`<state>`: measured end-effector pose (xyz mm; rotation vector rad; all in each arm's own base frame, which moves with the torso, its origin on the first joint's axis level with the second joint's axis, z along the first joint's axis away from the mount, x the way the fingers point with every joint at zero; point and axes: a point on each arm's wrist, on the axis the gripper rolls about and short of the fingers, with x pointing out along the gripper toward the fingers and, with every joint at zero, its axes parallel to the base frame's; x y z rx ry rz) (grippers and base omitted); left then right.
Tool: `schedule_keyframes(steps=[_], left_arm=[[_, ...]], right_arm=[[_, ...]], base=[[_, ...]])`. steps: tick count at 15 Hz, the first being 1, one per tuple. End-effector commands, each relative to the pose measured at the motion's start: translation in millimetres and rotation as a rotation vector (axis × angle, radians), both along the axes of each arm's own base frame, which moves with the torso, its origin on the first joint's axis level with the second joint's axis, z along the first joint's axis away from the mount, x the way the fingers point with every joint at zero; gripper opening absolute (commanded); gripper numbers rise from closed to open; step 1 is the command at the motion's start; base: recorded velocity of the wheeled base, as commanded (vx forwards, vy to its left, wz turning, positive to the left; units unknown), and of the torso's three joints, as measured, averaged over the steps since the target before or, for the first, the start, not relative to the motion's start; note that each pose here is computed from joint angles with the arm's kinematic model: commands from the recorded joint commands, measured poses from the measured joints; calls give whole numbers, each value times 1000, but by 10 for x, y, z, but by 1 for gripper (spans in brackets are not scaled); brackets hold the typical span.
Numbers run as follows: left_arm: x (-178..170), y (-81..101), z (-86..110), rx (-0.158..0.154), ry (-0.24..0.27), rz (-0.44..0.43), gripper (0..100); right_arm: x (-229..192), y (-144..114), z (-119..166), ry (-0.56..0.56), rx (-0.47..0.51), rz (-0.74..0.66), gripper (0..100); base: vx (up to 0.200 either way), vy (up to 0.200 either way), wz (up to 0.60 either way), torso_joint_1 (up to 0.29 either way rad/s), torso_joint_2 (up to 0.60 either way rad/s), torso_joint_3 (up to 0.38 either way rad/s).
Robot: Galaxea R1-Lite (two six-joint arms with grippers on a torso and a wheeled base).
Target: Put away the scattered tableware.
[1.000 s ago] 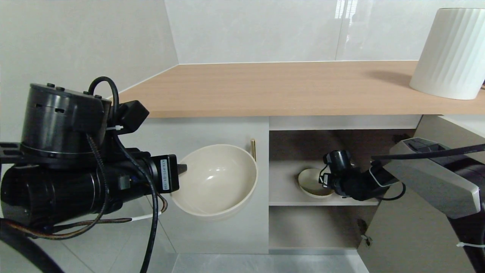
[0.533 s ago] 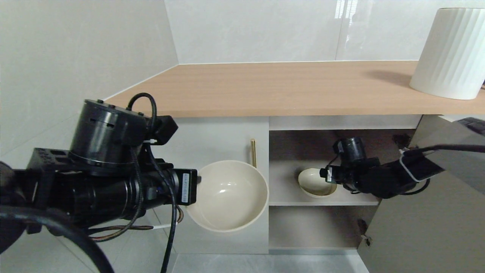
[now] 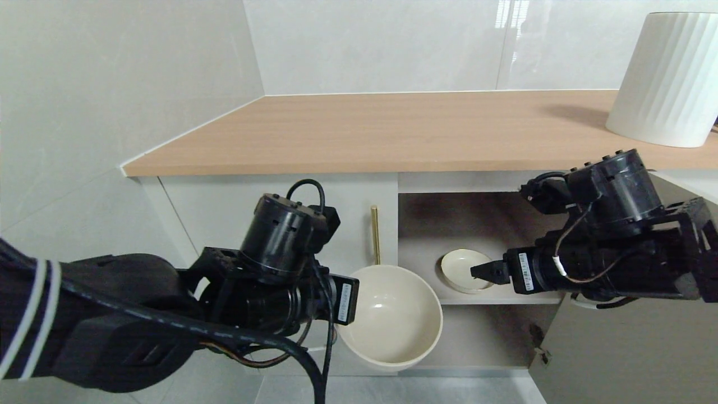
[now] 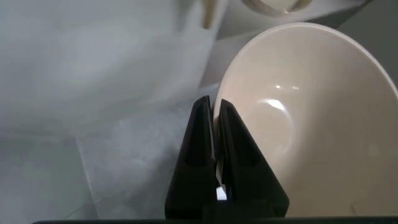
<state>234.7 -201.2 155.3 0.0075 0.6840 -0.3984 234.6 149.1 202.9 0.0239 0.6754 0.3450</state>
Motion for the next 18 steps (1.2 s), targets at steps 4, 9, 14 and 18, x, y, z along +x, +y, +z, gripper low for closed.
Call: schedule_keyframes(steps=[4,9,14,18], left_arm=[[46,-270,-320,41,31,-37,0],[-14,-312,-266,49,-16,-10,0],[-78,-284,-118,21,-54,-7,0],[-152,-292,-30,-16,-63,-12,0]], right_arm=[[-247,153,44,-7,10,103,100],[-106,415,-361,113,-45,114,100],[-32,480,-437,118,-12,91,100],[-10,499,-444,112,9,81,100]], base=[[0,0,0,0,0,0],[0,0,0,0,0,0],[0,0,0,0,0,0],[0,0,0,0,0,0]])
